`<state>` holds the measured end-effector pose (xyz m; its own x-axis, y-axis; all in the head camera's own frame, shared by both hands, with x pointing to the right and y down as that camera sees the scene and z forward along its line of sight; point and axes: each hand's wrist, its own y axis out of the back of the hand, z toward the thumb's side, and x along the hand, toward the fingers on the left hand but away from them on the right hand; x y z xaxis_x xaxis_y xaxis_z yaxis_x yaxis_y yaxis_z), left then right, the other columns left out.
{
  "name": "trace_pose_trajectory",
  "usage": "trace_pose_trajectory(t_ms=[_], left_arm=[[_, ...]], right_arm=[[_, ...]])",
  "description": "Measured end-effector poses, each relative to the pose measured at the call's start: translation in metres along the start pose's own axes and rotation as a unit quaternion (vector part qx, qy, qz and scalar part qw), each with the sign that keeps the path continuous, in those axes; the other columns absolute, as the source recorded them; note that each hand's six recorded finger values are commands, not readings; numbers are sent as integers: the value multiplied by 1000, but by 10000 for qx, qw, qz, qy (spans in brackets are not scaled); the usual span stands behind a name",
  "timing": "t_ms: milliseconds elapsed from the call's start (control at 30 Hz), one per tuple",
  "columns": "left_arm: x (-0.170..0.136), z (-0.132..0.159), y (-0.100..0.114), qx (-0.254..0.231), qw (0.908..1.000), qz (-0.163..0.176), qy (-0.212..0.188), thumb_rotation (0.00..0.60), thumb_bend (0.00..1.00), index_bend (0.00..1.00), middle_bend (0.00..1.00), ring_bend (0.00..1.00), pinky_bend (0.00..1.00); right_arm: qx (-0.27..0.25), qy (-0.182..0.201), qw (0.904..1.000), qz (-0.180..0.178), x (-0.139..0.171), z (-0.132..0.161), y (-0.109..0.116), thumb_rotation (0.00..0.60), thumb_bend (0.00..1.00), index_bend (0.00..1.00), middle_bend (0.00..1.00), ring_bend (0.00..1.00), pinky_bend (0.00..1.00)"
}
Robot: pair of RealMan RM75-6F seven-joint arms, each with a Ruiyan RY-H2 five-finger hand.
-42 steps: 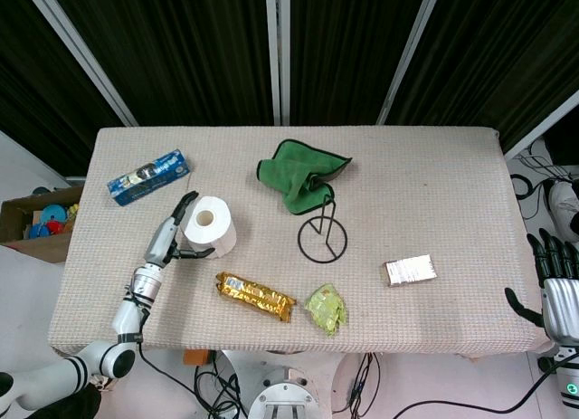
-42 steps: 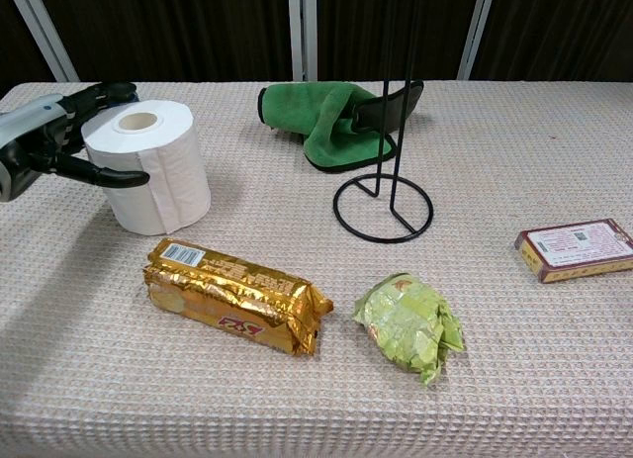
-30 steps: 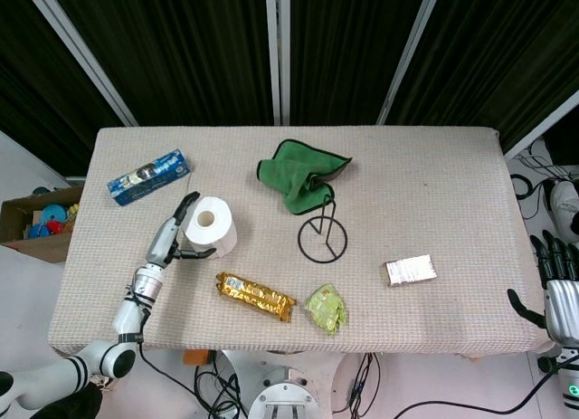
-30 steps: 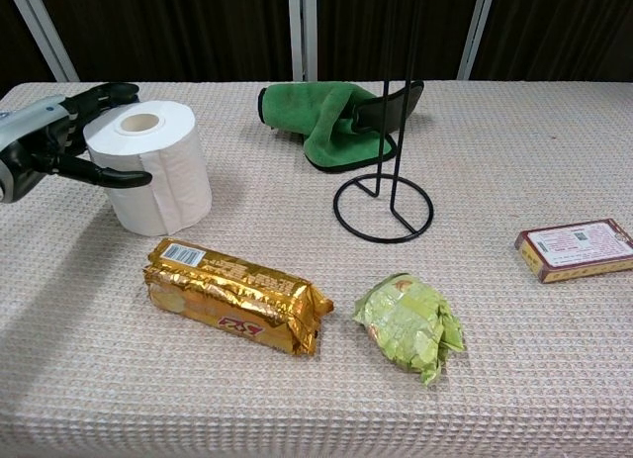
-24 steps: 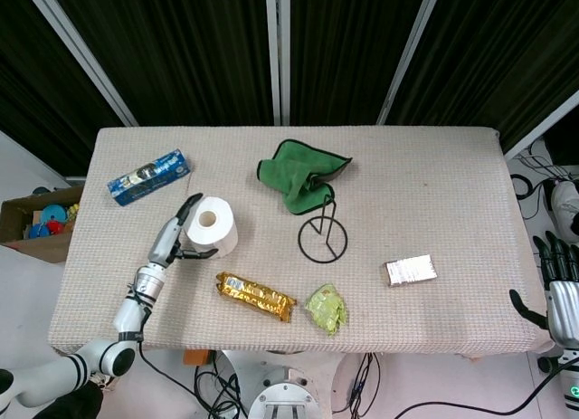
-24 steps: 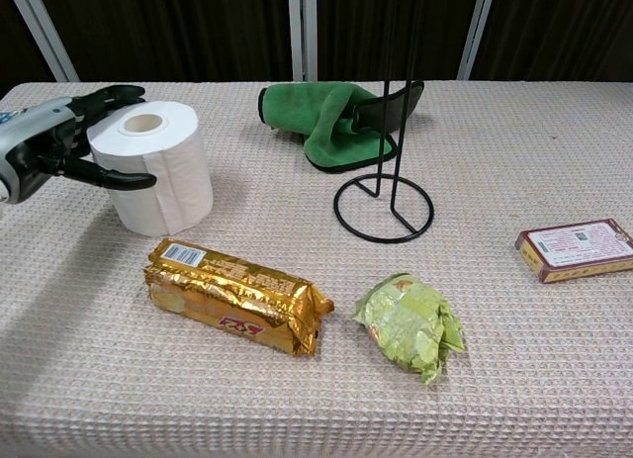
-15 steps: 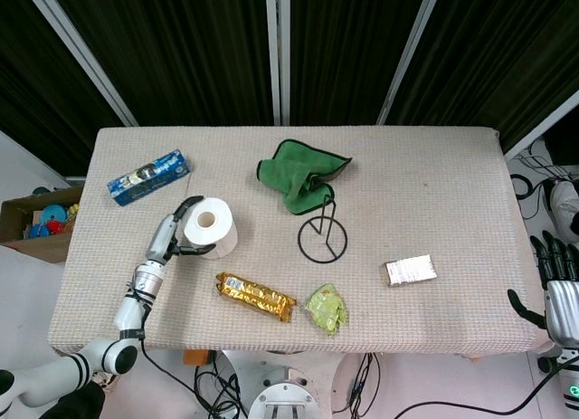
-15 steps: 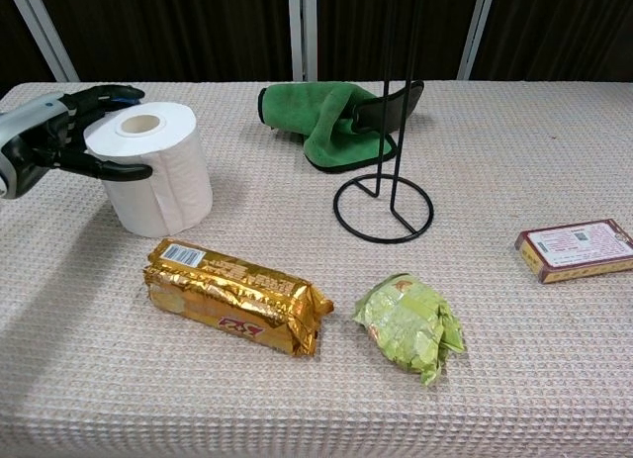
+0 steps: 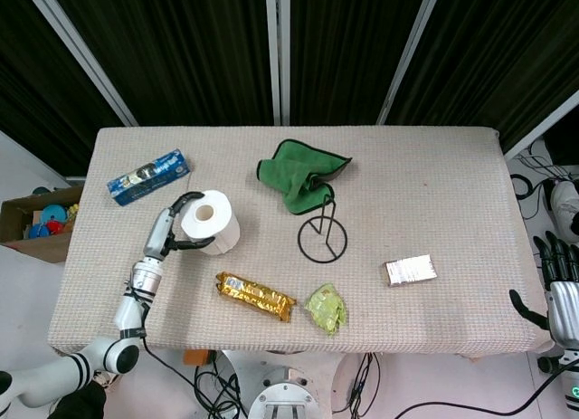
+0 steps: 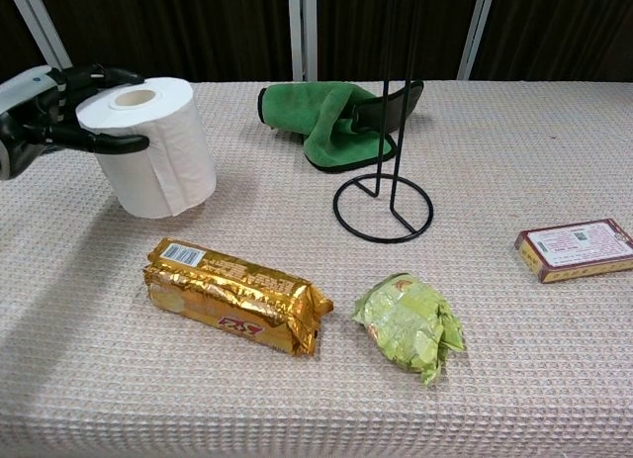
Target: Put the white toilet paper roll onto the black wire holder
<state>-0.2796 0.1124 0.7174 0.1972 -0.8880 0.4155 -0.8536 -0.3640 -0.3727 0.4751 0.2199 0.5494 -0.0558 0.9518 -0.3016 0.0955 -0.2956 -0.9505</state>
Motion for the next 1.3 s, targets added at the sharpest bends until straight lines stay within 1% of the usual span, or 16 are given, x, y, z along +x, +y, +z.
trace_pose_trajectory(t_ms=[100,200,300,367,500,533,667,800,900,1100,1300], left_arm=[[4,18,9,-95,9997,100,-213,600,189,483,547,398,533],[9,42,22,-183,9986,201,-459,600,189,480,563,400,533],[14,71,40,-258,9967,296,-717,600,189,479,563,400,533],[17,93,53,-404,9948,348,-872,600,188,479,563,400,533],[19,135,73,-900,9896,359,-1067,600,186,482,566,401,537],[20,147,78,-1086,9874,329,-1102,600,186,489,572,405,542],[21,181,86,-1702,9788,224,-1117,600,186,515,596,425,561],[24,202,78,-2130,9722,-34,-975,600,186,515,596,425,561],[26,216,63,-2266,9691,-309,-921,600,187,515,596,425,561],[29,228,35,-2028,9725,-585,-987,600,186,515,596,424,559],[34,233,-4,-1774,9759,-823,-972,600,187,514,599,424,559]], right_arm=[[-19,-4,10000,-12,0,-1,0,600,206,0,0,0,0],[-39,-4,10000,-17,0,-1,0,600,206,0,0,0,0],[-55,2,10000,-29,-1,-2,1,600,206,0,0,0,0],[-64,5,10000,-40,-1,-2,2,600,206,0,0,0,0],[-87,0,9999,-66,-2,-3,3,600,206,0,0,0,0],[-92,3,9999,-67,-2,-3,3,600,206,0,0,0,0],[-103,17,9999,-45,-1,-2,1,600,207,0,0,0,0],[-94,1,9999,-37,0,-3,0,600,208,0,0,0,0],[-102,-21,9999,-52,0,-4,1,600,210,0,0,0,0],[-116,-51,9999,-44,0,-6,1,600,209,0,0,0,0],[-126,-84,9999,3,-1,-9,-2,600,209,0,0,0,0]])
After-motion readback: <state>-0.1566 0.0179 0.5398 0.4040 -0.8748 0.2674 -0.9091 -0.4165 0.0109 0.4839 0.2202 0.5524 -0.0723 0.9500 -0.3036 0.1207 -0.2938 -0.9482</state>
